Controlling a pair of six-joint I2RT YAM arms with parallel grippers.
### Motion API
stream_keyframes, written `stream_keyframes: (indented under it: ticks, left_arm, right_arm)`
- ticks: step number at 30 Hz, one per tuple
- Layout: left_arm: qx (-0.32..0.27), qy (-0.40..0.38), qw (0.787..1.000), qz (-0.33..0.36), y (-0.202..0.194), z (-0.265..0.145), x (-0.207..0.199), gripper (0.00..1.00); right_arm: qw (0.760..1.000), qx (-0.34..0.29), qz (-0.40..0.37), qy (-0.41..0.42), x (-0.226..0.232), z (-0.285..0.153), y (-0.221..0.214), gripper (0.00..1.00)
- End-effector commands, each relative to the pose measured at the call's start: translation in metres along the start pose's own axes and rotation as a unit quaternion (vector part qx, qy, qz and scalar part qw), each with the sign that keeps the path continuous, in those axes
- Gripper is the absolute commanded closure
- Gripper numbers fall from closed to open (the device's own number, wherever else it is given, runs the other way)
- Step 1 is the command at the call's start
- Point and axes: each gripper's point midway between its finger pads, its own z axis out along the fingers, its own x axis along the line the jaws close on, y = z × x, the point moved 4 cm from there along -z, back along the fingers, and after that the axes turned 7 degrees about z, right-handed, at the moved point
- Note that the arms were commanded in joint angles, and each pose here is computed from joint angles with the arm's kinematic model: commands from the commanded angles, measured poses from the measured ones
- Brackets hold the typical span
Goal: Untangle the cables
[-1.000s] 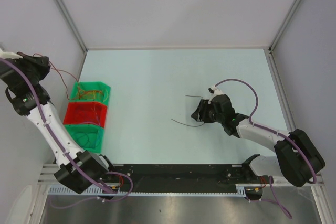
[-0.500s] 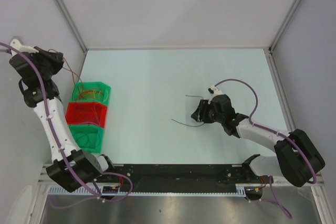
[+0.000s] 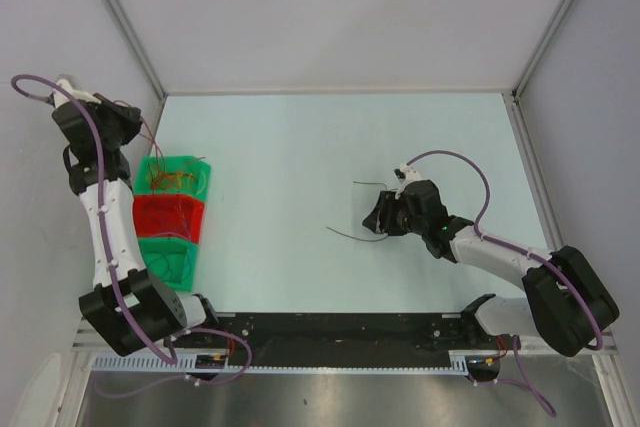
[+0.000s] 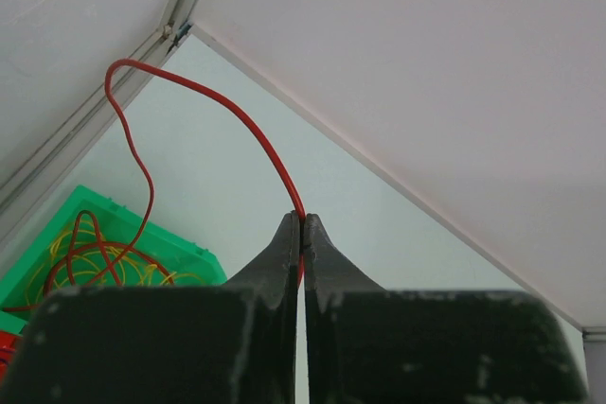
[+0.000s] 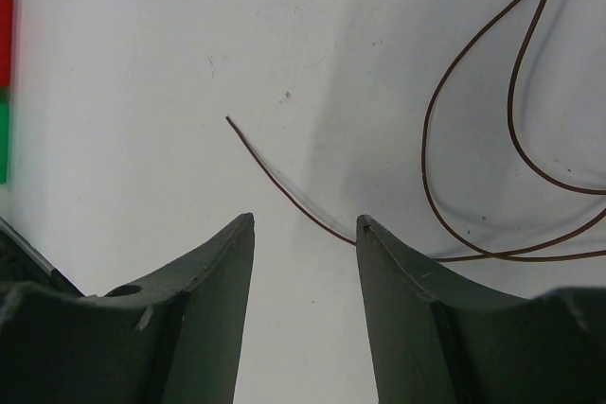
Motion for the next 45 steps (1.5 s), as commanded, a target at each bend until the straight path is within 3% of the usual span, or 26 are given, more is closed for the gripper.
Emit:
stream_keyframes:
  ticks: [1,10,21,31,45]
  left_arm:
    - [-0.040,0.003,0.999,0.011,0.007,0.007,0.003,1.00]
    - [-0.060,0.053,0.996,-0.026,-0.015,0.018,0.014,1.00]
    - [-0.042,0.066,0.997,0.008,-0.069,0.021,-0.009,1.00]
    - [-0.019,0.160,0.986,-0.052,-0.134,-0.015,0.036,1.00]
    - [0.036,0.233,0.963,-0.129,-0.183,-0.034,0.062,1.00]
  right_arm:
    - [0.999,-0.012,-0.012,0.027,0.014,0.001,0.013,0.48]
    - [1.000,-0.016,-0.008,0.022,0.012,0.002,0.014,0.48]
    - [1.000,-0.016,-0.005,0.017,0.011,0.003,0.015,0.50]
    - [1.000,-0.016,-0.004,0.017,0.011,0.004,0.015,0.50]
    - [1.000,-0.014,-0.004,0.018,0.011,0.004,0.015,0.50]
